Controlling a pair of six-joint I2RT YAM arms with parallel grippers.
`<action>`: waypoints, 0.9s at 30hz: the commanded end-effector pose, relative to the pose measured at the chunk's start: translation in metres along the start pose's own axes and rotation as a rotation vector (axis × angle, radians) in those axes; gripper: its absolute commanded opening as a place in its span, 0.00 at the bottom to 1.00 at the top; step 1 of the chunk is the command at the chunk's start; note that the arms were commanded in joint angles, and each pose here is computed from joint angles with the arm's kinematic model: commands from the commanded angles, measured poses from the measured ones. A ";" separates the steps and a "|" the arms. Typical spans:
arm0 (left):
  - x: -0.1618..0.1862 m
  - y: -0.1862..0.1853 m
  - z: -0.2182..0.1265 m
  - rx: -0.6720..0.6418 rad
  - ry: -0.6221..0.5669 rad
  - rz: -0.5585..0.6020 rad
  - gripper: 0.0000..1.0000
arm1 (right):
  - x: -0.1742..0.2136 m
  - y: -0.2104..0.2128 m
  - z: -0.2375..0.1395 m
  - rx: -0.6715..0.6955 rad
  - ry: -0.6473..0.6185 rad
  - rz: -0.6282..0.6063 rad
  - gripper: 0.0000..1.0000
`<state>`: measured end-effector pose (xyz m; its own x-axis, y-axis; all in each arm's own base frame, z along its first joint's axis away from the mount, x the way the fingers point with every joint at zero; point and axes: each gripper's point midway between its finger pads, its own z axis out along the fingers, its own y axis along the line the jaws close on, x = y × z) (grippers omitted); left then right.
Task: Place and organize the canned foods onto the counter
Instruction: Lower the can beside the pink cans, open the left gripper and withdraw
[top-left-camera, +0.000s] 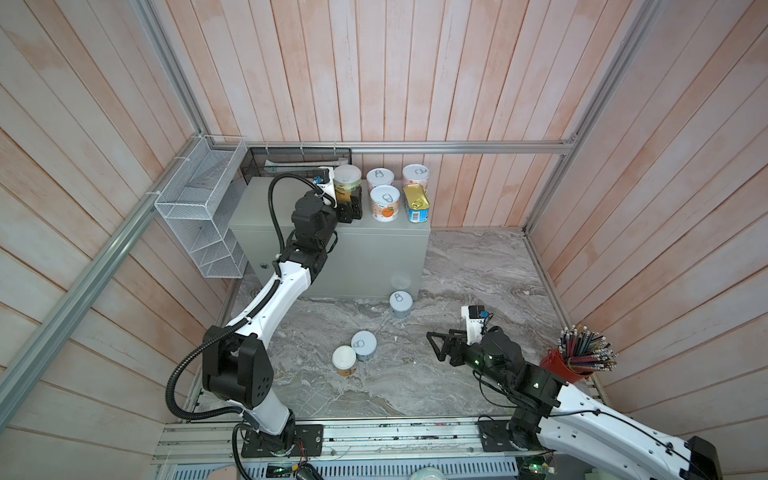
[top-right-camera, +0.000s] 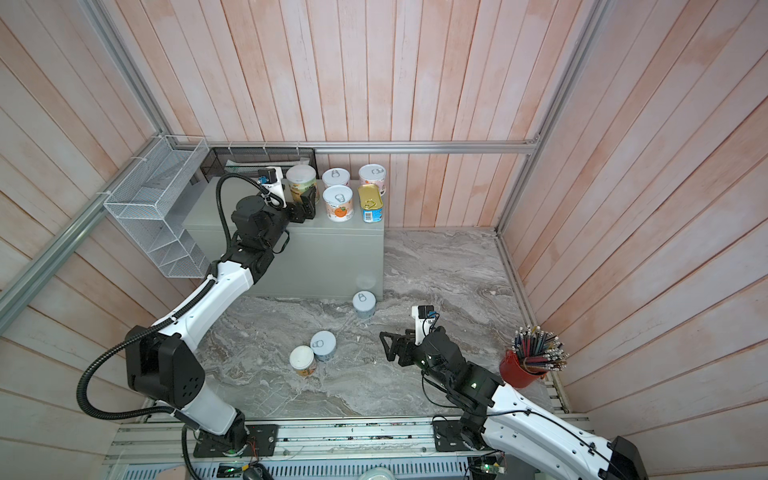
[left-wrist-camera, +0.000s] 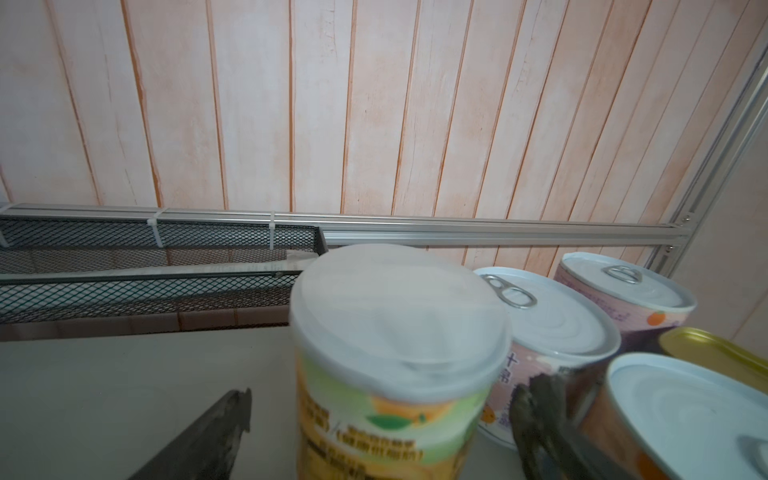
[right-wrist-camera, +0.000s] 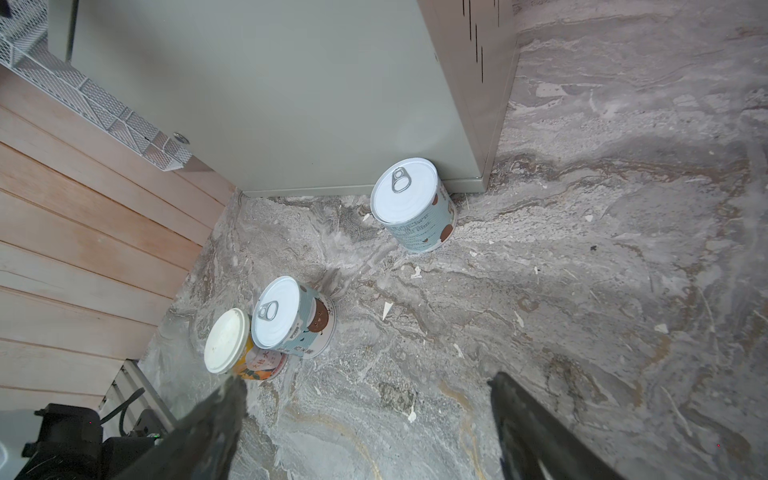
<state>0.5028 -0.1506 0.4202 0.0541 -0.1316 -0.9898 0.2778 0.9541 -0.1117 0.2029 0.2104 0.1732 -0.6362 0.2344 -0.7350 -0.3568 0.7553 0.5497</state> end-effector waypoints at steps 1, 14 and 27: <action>-0.027 0.006 -0.021 -0.060 -0.081 -0.030 1.00 | -0.014 0.018 0.000 -0.047 -0.021 -0.022 0.91; -0.031 0.001 -0.093 -0.135 -0.106 -0.083 1.00 | -0.016 0.023 0.018 -0.036 0.001 -0.075 0.91; 0.041 0.020 -0.179 -0.232 -0.021 -0.066 1.00 | -0.009 0.022 0.050 0.006 0.049 -0.090 0.91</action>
<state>0.3422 -0.1001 0.3826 0.0946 -0.2216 -0.9705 0.1176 0.9706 -0.2102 0.2271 0.2489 0.1642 -0.6517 0.1124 -0.7501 -0.4050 0.7846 0.4695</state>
